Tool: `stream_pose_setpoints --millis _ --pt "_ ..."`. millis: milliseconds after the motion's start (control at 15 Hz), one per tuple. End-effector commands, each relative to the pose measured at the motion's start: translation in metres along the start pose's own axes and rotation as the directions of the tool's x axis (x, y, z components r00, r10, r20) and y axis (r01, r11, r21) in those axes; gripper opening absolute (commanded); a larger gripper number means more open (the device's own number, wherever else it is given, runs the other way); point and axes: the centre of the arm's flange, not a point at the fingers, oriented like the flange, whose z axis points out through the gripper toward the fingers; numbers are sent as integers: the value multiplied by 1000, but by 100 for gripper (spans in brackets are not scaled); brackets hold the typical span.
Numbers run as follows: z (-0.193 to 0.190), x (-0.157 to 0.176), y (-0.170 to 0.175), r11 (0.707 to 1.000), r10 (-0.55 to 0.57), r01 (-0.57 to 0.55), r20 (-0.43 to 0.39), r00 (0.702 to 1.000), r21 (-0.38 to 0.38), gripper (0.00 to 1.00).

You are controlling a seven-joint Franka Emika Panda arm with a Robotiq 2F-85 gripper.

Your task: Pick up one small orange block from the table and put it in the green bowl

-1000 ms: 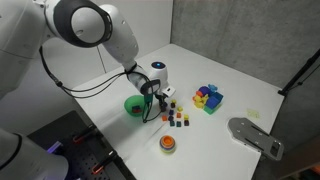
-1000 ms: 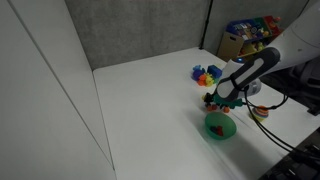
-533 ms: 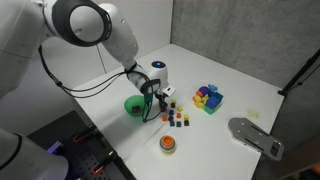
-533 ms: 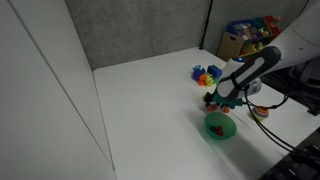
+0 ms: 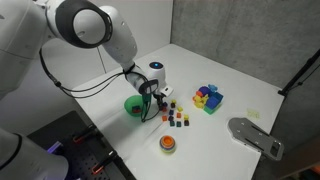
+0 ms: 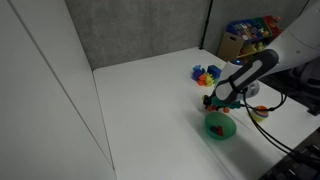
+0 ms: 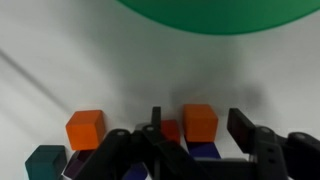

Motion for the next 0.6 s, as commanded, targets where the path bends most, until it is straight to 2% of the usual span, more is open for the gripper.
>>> stream_pose_setpoints --millis 0,267,333,533 --pt "-7 4 -5 999 -6 8 -39 999 48 40" --pt "-20 4 -7 998 -17 19 -41 999 55 9" --pt "-25 3 -7 998 -21 23 -36 999 55 7" --pt "-48 0 -8 997 -42 44 -32 999 58 10"
